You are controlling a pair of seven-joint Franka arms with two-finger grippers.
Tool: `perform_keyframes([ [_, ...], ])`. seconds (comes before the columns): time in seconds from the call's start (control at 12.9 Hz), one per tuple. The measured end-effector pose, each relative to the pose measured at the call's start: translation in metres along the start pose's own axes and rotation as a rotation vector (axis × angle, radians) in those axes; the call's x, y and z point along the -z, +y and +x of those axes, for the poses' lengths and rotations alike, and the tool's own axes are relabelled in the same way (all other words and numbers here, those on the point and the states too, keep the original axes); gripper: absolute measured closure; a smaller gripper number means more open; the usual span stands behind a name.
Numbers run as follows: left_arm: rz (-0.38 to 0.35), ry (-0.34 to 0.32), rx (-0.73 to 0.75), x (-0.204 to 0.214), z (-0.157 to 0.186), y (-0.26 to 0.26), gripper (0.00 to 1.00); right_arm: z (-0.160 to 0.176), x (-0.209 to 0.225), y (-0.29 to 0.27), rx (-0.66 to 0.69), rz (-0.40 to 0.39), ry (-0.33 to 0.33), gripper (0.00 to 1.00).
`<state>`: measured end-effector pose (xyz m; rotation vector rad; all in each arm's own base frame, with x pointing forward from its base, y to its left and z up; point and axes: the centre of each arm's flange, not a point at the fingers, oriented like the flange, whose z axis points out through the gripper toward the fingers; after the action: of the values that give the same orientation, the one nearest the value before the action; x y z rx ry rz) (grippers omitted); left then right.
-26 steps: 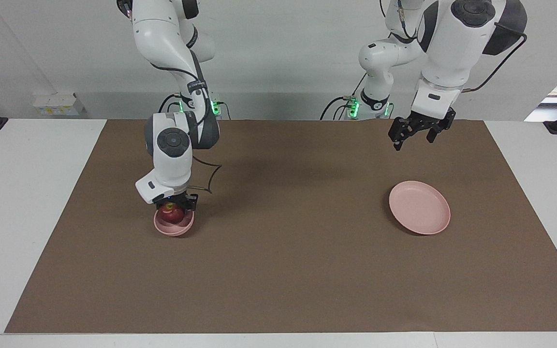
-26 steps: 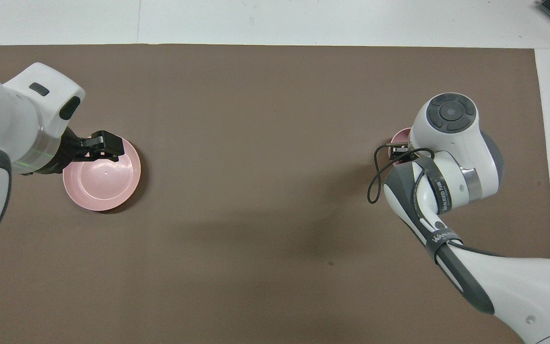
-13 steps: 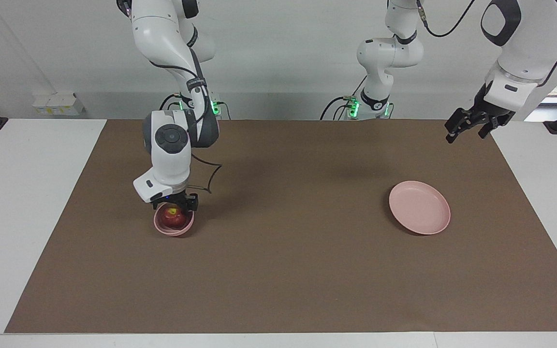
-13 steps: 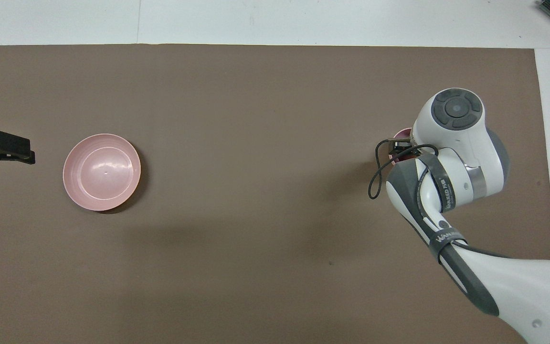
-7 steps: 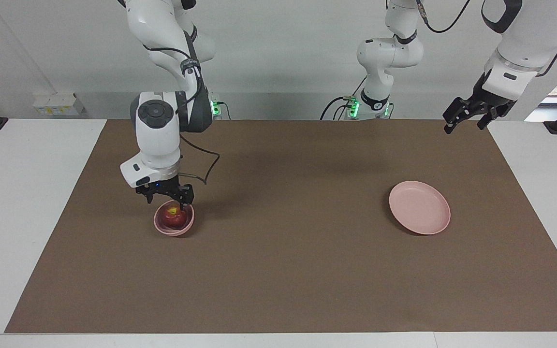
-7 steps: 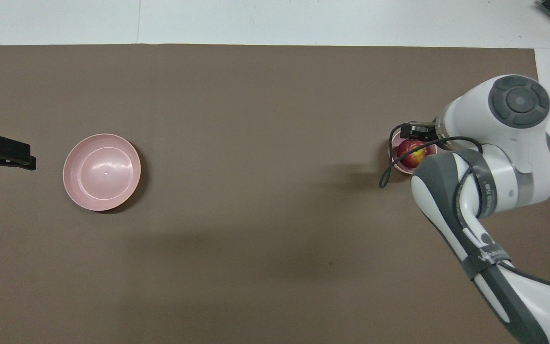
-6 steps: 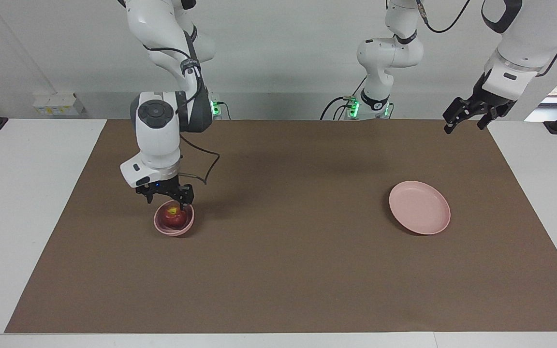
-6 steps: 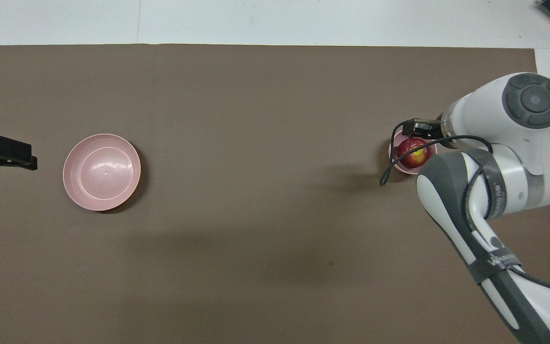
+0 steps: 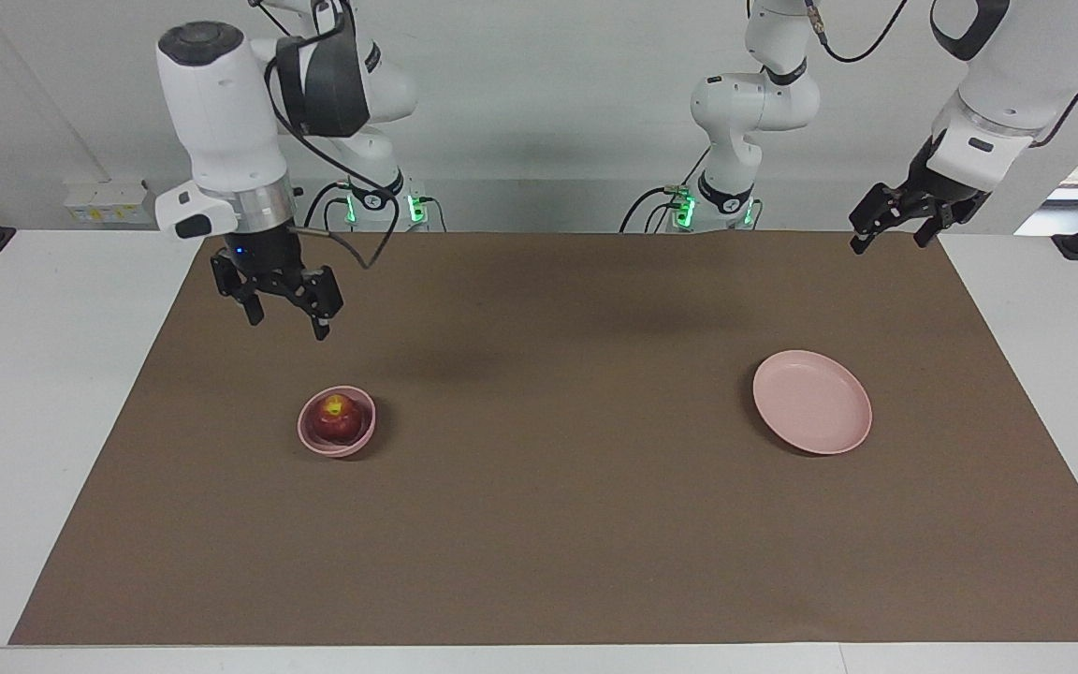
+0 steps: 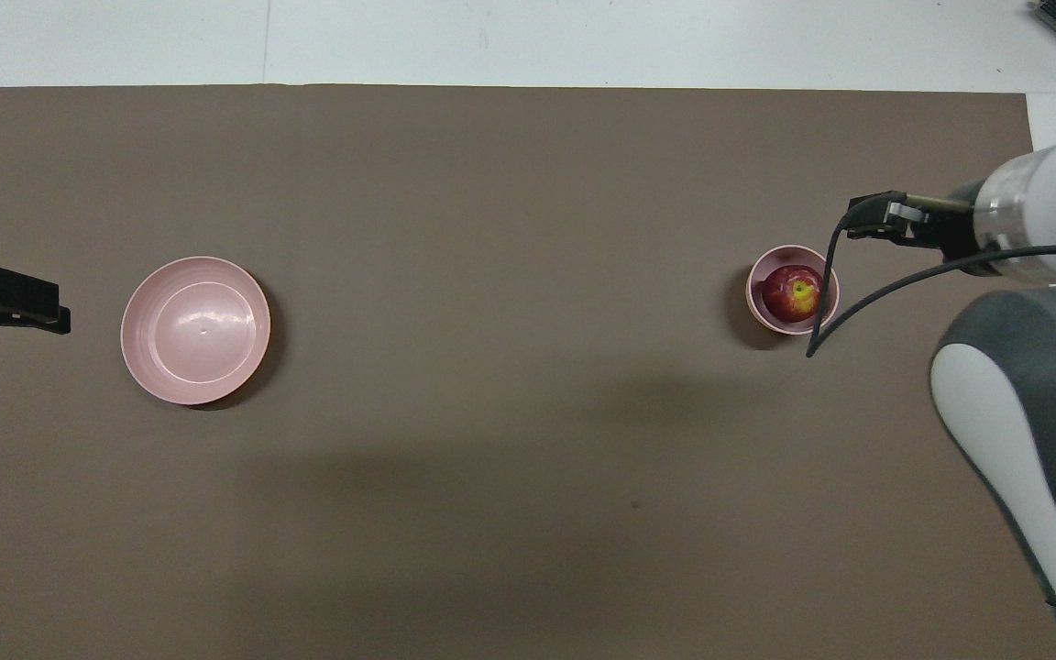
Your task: Move apple from plate to bowl
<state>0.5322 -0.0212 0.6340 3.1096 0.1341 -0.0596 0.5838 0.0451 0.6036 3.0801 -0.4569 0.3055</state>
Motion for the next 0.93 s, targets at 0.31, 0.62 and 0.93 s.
perform_keyframes([
  [0.31, 0.0, -0.01, -0.003, 0.0, -0.002, 0.002, 0.0, -0.004, 0.038, 0.015, -0.028, -0.014, -0.079, 0.0],
  [0.62, -0.002, -0.008, 0.017, 0.001, -0.001, -0.009, 0.0, -0.005, 0.052, 0.016, -0.033, -0.012, -0.107, 0.0],
  [0.93, -0.004, -0.006, 0.035, 0.002, -0.001, -0.019, 0.0, -0.013, 0.082, 0.02, -0.03, -0.022, -0.149, 0.0],
])
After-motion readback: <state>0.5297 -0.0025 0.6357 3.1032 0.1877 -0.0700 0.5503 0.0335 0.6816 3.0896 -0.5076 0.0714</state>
